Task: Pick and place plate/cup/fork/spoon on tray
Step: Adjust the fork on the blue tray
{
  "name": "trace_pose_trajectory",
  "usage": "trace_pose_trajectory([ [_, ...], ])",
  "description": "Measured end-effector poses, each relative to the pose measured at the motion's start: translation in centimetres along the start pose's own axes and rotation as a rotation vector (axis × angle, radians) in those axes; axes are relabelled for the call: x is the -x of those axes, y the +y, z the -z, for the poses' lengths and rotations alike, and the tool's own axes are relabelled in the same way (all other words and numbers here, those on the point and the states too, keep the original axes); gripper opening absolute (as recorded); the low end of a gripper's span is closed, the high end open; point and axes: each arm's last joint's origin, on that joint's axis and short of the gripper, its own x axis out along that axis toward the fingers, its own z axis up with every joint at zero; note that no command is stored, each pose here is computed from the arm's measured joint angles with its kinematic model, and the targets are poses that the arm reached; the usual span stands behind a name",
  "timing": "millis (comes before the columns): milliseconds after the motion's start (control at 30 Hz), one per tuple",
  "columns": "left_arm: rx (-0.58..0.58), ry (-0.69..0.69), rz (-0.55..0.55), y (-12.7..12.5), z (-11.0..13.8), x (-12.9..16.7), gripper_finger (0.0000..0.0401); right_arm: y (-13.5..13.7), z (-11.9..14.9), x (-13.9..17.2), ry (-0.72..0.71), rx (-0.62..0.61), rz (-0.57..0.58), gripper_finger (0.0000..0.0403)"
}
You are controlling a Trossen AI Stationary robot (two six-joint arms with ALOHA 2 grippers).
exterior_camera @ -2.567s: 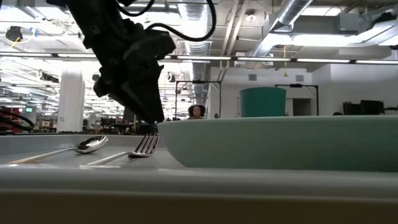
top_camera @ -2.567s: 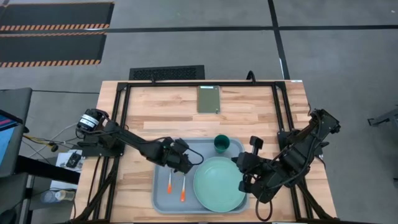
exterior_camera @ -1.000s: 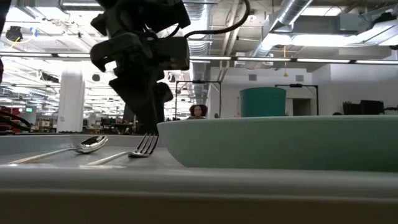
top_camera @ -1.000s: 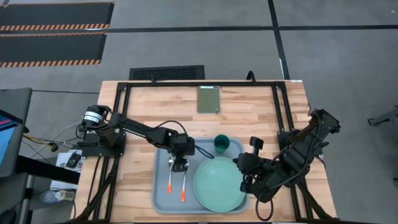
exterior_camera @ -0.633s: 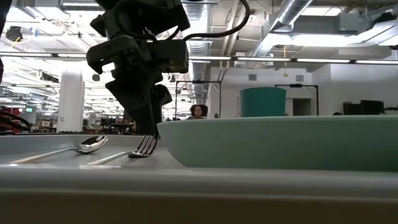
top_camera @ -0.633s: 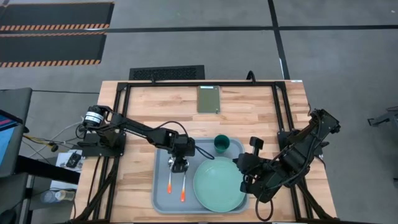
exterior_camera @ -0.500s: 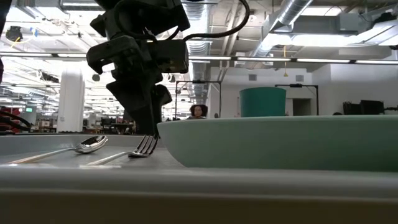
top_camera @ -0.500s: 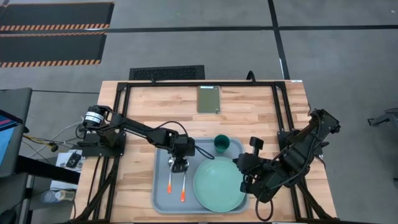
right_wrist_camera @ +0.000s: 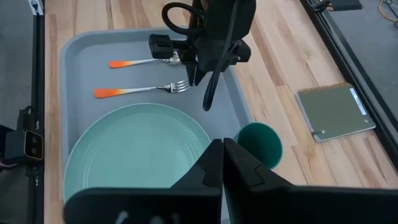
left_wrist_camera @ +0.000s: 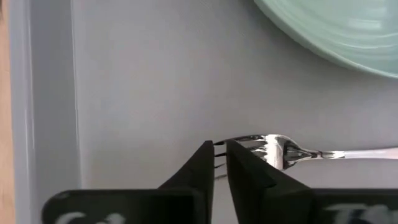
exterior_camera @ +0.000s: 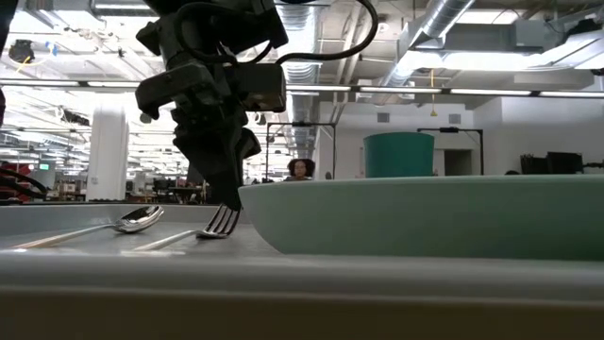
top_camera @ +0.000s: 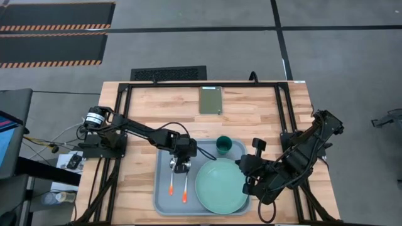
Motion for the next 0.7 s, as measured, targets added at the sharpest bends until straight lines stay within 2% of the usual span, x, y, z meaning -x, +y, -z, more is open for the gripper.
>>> trace_pose_trajectory([
  [167,-0.004,0.026,-0.003,0.04,0.25,0.00,0.0004,0.00,0.00,0.00,0.000,0.000,0.000,0.0018],
  [700,-0.003,0.124,-0.039,0.16,0.84,0.38,0.0000,0.01,0.01,-0.01,0.006,0.000,-0.006,0.0017],
])
